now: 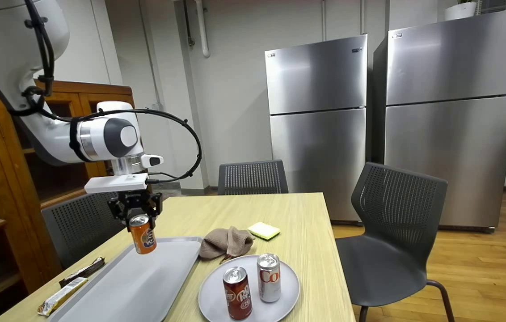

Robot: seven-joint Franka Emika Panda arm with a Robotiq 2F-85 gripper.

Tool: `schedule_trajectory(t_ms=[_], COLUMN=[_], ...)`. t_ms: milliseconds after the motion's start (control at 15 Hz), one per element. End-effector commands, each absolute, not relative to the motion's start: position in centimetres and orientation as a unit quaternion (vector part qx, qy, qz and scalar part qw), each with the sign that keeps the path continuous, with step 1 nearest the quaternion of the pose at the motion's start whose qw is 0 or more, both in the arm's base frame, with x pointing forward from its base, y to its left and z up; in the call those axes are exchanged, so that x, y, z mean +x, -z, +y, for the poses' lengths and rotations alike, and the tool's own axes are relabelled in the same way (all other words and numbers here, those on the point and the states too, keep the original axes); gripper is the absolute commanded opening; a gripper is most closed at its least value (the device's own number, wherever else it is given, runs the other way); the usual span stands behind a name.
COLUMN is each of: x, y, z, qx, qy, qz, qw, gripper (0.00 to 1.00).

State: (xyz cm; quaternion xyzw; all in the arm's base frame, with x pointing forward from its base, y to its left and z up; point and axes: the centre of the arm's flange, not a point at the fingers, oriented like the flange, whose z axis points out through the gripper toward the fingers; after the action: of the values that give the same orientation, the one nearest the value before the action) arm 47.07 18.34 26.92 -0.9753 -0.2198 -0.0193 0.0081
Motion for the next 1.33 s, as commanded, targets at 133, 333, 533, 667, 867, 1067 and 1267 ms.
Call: schedule_trajectory(t_ms=[133, 333, 533, 667, 867, 1067, 1267], x=[47.7, 47.6, 47.5, 47.3, 47.0, 46.9, 46.7], y=[-26.0, -24.6, -23.0, -22.2, -21.5, -21.0, -20.5], z=[22.4, 23.4, 24.1, 24.4, 24.9, 25.1, 25.2], qx=[-0.970, -0.967, -0.966, -0.961, -0.953, -0.949, -0.947], qy=[0.010, 0.001, -0.013, -0.023, -0.024, -0.027, -0.028], qz=[-0.244, -0.253, -0.259, -0.277, -0.301, -0.314, -0.318], qw=[0.007, 0.017, 0.010, -0.001, -0.016, -0.020, -0.025], gripper=[0.38, 0.38, 0.38, 0.38, 0.38, 0.38, 0.38])
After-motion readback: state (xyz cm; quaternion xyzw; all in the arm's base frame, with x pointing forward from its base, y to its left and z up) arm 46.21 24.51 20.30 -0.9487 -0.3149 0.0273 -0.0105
